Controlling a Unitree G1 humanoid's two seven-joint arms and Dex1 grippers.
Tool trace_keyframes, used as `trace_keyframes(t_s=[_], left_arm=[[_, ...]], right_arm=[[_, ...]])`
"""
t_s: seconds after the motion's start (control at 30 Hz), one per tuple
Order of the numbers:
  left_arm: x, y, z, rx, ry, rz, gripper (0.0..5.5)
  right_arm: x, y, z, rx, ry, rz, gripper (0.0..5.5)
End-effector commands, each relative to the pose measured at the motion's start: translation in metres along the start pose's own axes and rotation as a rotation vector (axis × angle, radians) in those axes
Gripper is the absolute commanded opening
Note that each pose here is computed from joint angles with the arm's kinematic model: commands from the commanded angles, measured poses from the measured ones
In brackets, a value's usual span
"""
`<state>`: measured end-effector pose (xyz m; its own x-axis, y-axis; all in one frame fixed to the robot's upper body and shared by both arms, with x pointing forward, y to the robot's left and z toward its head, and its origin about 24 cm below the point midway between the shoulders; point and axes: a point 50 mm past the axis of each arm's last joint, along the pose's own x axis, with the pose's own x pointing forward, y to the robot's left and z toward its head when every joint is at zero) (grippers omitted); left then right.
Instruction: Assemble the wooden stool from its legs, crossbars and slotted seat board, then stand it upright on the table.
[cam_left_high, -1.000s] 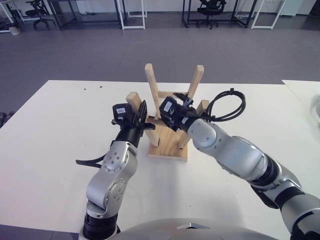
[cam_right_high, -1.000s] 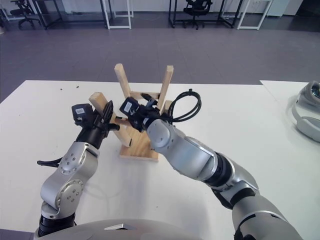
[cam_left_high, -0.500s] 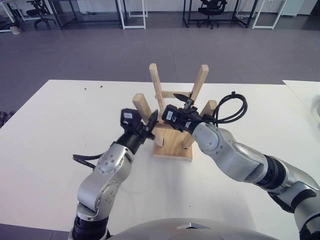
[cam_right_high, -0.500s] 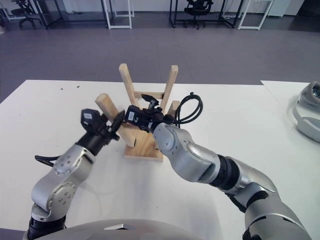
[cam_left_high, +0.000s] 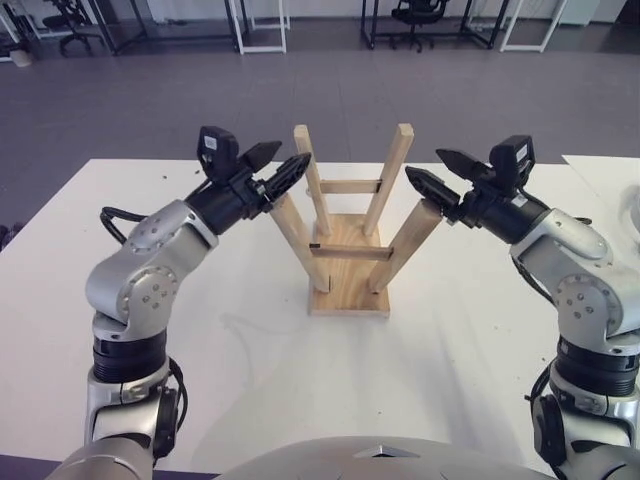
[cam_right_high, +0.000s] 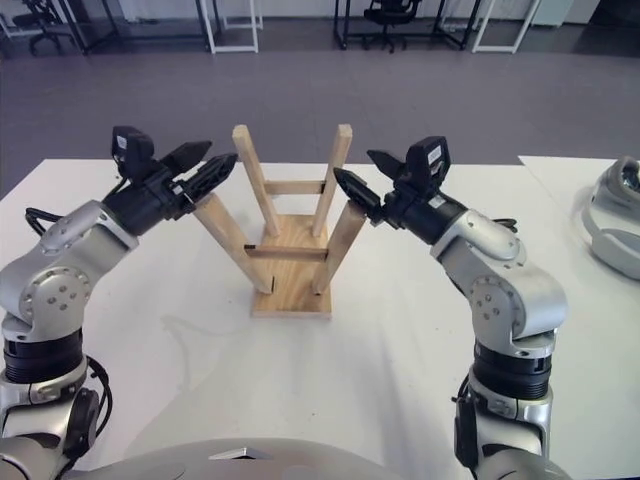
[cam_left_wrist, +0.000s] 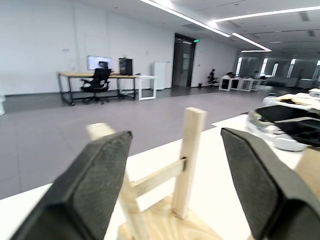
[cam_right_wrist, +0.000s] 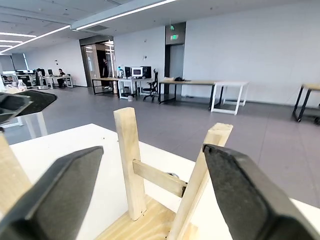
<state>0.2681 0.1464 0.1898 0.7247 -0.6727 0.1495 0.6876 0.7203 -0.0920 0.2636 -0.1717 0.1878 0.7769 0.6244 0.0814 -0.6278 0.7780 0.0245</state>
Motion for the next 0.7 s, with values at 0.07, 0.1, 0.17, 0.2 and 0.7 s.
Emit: trace_keyframes(t_s=[0.07, 0.1, 0.17, 0.2, 0.7], left_arm=[[0.003, -0.018, -0.091, -0.043, 0.345, -0.049, 3.27], [0.007, -0.012, -0.075, -0.028, 0.284, -0.037, 3.27], [0.013, -0.005, -0.042, -0.011, 0.158, -0.022, 3.27], [0.011, -0.003, -0.021, -0.026, 0.070, -0.018, 3.27], [-0.165, 0.073, -0.087, 0.073, 0.548, 0.278, 3.27]], right_arm=[[0.012, -0.004, -0.043, 0.052, 0.158, -0.053, 3.72], [0.013, -0.003, -0.030, 0.048, 0.105, -0.038, 3.72], [0.014, 0.002, -0.012, 0.047, 0.013, -0.003, 3.72], [0.012, -0.002, -0.002, 0.069, -0.059, -0.013, 3.72], [-0.016, 0.085, -0.097, 0.008, 0.246, 0.629, 3.72]])
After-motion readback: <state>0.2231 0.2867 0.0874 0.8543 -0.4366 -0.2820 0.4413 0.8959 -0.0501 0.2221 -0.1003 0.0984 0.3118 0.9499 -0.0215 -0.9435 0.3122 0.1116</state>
